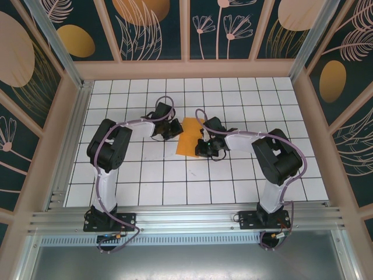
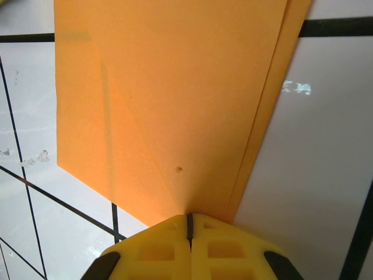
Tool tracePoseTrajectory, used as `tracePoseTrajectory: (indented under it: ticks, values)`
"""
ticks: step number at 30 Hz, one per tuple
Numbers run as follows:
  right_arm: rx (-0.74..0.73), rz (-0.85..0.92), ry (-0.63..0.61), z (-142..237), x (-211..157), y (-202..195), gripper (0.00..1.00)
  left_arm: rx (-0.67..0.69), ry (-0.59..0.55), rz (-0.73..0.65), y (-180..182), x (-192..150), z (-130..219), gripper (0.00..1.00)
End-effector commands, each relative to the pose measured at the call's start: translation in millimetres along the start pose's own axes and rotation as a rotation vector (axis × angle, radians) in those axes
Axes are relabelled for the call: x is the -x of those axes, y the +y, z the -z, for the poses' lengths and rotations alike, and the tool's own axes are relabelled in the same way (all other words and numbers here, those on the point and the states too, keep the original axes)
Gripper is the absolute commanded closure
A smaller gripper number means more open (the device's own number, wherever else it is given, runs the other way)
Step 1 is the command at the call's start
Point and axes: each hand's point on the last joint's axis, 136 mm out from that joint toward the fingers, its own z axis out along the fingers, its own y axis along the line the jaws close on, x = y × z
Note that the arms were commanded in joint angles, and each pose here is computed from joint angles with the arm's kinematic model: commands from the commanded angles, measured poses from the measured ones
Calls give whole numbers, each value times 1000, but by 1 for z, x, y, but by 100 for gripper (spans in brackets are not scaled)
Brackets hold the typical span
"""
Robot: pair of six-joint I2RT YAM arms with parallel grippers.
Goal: Fold a paper plane with a square sheet of paper (pick it up from the middle)
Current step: Fold the triangle a second time at the center of the table.
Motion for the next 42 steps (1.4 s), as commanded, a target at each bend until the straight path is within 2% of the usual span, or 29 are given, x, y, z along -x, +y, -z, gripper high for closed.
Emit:
tracePoseTrajectory:
  ticks: [1, 6, 10, 13, 16, 20, 29, 32, 37, 39, 42]
  values:
    - [-308, -93, 180, -11, -63, -83, 99, 120, -95, 3, 38, 38, 7, 88]
    - [-272, -92, 179, -12, -61, -75, 99, -46, -103, -47, -5, 38, 32, 86]
    - [-238, -95, 175, -13, -58, -68, 99, -160, -71, -66, -30, 8, 48, 86]
    - [-223, -97, 173, -13, -57, -64, 100, -215, 2, -79, -46, -28, 38, 87]
    - [-223, -98, 174, -12, -57, -65, 100, -213, 60, -98, -53, -56, 22, 90]
    - [-221, -98, 175, -11, -57, -65, 100, -179, 86, -62, -41, -67, 6, 94]
    - [-201, -96, 169, -6, -57, -63, 100, 50, 5, -50, 6, -53, -8, 96]
    - [-144, -80, 163, -2, -54, -52, 100, 72, 26, -41, 13, -57, -13, 97]
    - [98, -6, 31, 26, -8, 15, 100, 46, 78, -14, 16, -71, -17, 97]
    - [126, 13, -14, 32, 8, 28, 99, 33, 91, -11, 15, -74, -17, 97]
    - [89, 2, -30, 24, 22, 24, 100, 31, 105, -5, 16, -77, -18, 97]
